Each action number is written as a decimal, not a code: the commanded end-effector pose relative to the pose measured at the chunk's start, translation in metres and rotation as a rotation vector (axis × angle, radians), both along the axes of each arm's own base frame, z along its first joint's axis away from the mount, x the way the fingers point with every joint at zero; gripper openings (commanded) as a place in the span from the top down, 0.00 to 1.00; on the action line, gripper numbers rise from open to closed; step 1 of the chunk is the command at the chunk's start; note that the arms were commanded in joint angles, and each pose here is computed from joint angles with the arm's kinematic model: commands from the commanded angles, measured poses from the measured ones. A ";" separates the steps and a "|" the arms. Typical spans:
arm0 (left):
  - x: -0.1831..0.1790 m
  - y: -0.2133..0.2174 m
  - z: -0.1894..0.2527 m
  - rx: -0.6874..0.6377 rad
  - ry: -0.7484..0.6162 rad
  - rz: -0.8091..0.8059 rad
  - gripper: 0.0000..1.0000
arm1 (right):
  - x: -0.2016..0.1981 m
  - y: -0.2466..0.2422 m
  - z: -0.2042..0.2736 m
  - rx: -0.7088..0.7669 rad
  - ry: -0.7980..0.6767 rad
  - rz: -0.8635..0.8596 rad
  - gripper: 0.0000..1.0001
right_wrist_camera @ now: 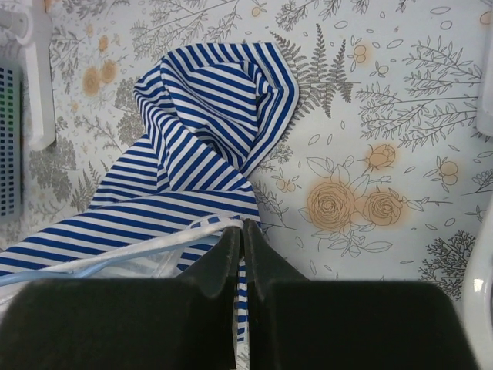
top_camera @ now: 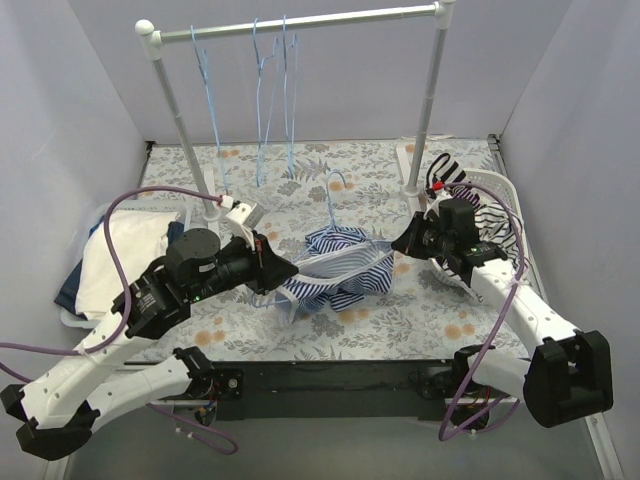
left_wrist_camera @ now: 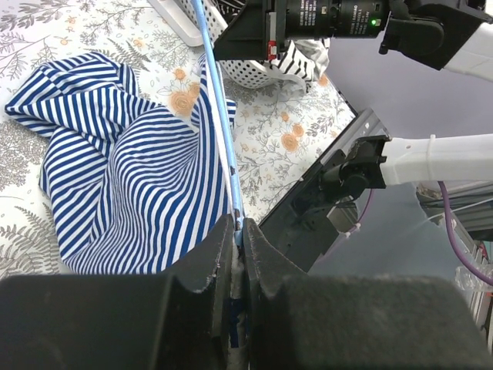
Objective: Remove the tank top from the hanger
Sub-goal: Remove the tank top from the hanger, then place the hanger at the clothesline, then pick up the tank top from the center of the board.
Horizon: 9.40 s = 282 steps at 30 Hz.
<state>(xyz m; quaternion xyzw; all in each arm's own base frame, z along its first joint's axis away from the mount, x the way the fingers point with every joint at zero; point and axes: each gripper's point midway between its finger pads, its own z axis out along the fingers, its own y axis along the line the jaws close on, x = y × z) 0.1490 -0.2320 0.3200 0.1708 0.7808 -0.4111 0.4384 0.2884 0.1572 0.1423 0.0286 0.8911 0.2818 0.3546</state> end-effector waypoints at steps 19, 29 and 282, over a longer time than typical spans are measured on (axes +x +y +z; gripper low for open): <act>0.036 -0.025 0.026 -0.080 -0.114 0.042 1.00 | -0.024 0.008 0.046 -0.045 -0.195 0.124 0.52; 0.050 -0.035 -0.036 0.066 -0.012 0.058 1.00 | -0.014 0.030 0.110 0.021 -0.386 0.145 0.52; 0.089 0.068 0.033 0.120 -0.174 0.641 0.02 | -0.041 0.218 -0.044 0.078 -0.018 0.737 0.01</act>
